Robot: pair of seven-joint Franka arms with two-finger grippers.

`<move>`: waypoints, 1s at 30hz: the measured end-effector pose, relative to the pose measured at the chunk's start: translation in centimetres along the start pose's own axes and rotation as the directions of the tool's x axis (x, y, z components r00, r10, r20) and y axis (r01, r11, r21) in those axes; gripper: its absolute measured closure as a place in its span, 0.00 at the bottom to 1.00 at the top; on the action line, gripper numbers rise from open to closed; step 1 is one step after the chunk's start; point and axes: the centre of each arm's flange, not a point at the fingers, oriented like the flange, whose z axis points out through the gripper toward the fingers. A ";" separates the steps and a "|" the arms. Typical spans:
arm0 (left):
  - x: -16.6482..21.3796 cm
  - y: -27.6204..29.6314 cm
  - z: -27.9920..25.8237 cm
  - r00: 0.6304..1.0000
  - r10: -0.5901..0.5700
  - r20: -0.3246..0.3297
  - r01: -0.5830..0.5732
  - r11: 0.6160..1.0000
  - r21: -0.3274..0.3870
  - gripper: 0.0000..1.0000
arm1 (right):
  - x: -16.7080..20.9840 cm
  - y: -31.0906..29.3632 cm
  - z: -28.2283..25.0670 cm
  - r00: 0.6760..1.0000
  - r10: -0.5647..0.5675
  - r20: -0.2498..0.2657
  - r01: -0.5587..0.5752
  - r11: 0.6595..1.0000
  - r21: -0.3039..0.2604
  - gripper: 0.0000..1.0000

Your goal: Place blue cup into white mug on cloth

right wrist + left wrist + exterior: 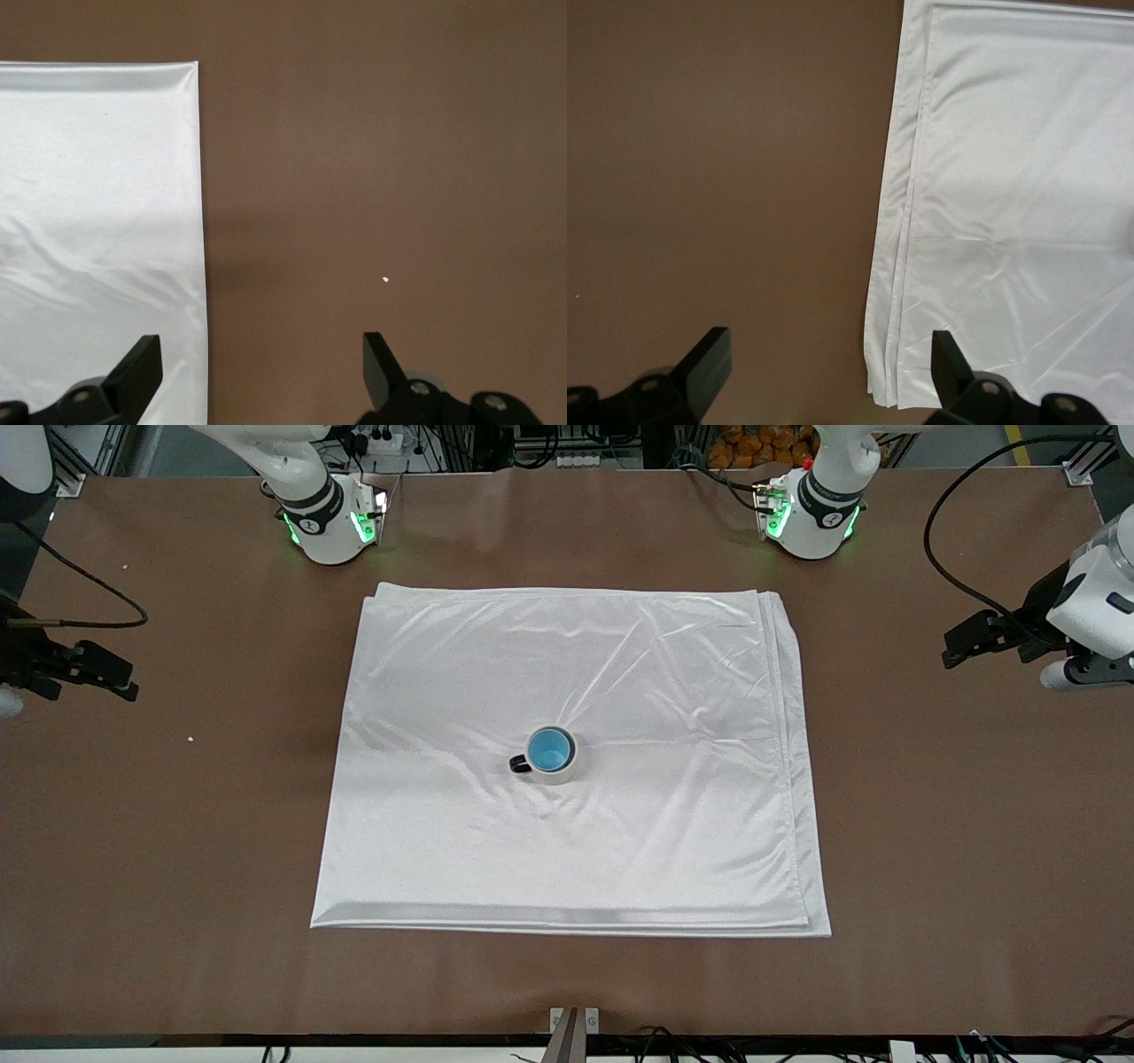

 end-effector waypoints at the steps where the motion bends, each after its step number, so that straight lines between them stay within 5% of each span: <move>1: 0.0 0.0 0.0 1.000 0.000 0.001 0.000 1.000 0.000 0.00 | 0.0 0.0 0.0 1.000 0.000 0.000 0.000 1.000 0.000 0.00; 30: 1.1 0.0 0.2 0.994 0.100 -0.052 -0.100 0.995 0.005 0.00 | 0.0 0.4 0.1 1.000 0.007 0.002 -0.007 1.000 0.001 0.00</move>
